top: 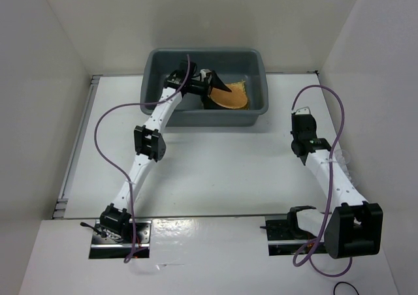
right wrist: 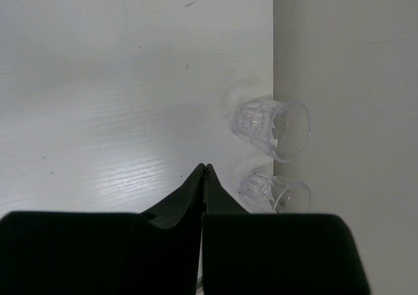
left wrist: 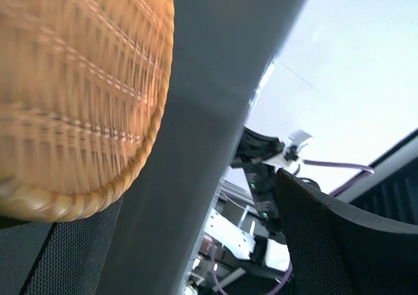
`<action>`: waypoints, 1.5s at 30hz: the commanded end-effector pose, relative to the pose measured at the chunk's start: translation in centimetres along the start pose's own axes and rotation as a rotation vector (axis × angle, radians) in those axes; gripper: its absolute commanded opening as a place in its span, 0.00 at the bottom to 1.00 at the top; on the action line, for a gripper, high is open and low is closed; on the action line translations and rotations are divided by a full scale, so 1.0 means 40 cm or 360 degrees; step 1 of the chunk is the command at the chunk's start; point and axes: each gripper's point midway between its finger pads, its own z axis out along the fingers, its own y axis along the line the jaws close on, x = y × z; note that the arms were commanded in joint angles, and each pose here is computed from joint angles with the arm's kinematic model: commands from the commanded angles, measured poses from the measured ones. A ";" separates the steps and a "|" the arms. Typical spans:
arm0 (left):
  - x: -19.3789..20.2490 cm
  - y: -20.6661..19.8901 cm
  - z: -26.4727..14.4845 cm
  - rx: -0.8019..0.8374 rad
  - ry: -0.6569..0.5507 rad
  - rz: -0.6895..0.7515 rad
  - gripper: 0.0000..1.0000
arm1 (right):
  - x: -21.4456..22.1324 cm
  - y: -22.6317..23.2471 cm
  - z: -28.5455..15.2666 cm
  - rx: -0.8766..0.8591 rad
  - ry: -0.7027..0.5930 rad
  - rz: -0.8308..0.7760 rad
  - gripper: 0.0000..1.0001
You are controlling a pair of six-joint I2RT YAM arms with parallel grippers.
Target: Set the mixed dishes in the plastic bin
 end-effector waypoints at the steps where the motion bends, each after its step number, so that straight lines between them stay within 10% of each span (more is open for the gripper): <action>1: 0.089 -0.160 -0.041 0.0135 0.0087 0.0136 1.00 | -0.037 -0.013 -0.014 0.0044 -0.0112 0.0088 0.00; 22: 0.132 -0.289 -0.130 0.0316 0.0233 0.0076 1.00 | -0.035 -0.028 -0.019 0.0092 -0.0125 0.0106 0.00; 30: 0.070 -0.433 -0.434 0.0188 -0.0560 0.0723 1.00 | -0.032 -0.045 -0.013 0.0186 -0.0103 0.0183 0.00; 33: 0.031 -0.331 -0.593 -0.0453 -0.1074 0.0807 1.00 | -0.021 -0.062 -0.003 0.0290 -0.0053 0.0196 0.24; 38: 0.055 -0.244 -0.744 -0.1124 -0.1366 0.0846 1.00 | -0.040 -0.078 0.021 0.0138 0.0068 0.0112 0.88; 45: 0.110 -0.168 -0.860 -0.1808 -0.1764 0.0646 1.00 | -0.050 -0.115 0.065 -0.0063 0.0295 0.0014 0.92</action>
